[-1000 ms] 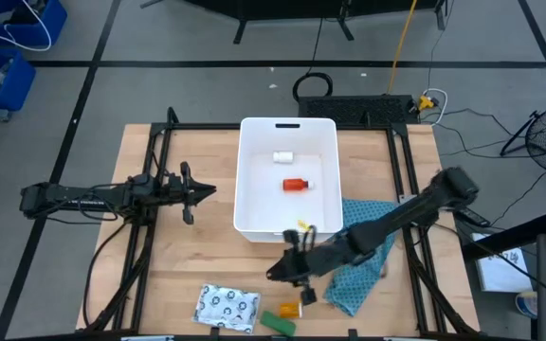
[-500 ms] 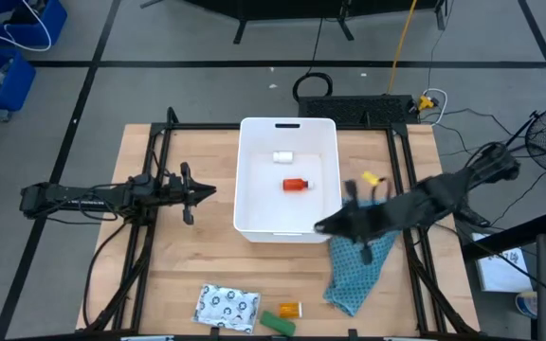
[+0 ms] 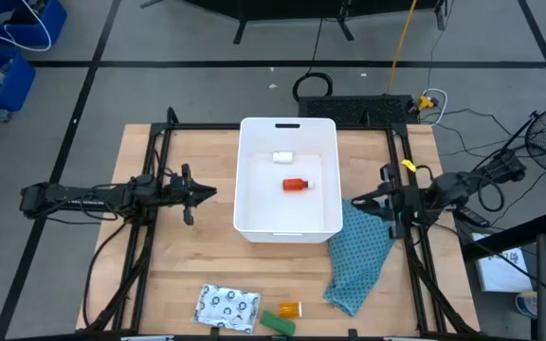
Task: Pick & place medical supplies in basket/bin
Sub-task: Put the black bandage into the white bin
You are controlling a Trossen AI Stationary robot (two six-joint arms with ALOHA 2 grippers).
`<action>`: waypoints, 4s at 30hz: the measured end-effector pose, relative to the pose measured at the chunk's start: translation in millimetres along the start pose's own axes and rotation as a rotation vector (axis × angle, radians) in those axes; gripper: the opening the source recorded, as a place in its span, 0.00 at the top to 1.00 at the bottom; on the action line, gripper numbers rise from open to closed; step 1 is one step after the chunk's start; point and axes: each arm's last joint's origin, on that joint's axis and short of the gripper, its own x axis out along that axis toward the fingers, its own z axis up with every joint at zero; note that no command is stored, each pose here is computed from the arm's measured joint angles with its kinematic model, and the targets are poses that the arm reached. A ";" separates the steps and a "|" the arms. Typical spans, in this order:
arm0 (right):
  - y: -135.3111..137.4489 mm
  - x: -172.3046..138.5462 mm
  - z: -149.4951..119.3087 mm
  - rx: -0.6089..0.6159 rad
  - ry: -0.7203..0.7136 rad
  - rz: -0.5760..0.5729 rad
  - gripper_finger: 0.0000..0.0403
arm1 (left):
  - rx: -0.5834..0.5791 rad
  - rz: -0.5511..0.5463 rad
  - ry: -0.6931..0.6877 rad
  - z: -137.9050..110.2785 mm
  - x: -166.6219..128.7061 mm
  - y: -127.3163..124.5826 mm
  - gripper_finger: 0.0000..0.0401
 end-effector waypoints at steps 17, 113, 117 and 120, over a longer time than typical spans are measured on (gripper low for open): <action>3.6 -7.0 -61.1 0.011 -0.162 -0.073 0.77 | 0.034 0.053 -0.002 0.1 0.0 1.5 0.90; -132.8 265.9 -181.9 -0.156 0.989 0.287 0.74 | 0.113 0.122 0.001 0.2 -0.2 3.5 0.90; -132.7 266.8 -180.9 -0.145 0.982 0.273 0.64 | 0.113 0.122 0.002 0.2 -0.2 3.5 0.90; -132.6 267.3 -180.6 -0.125 0.981 0.260 0.55 | 0.109 0.122 0.000 0.2 -0.2 3.5 0.90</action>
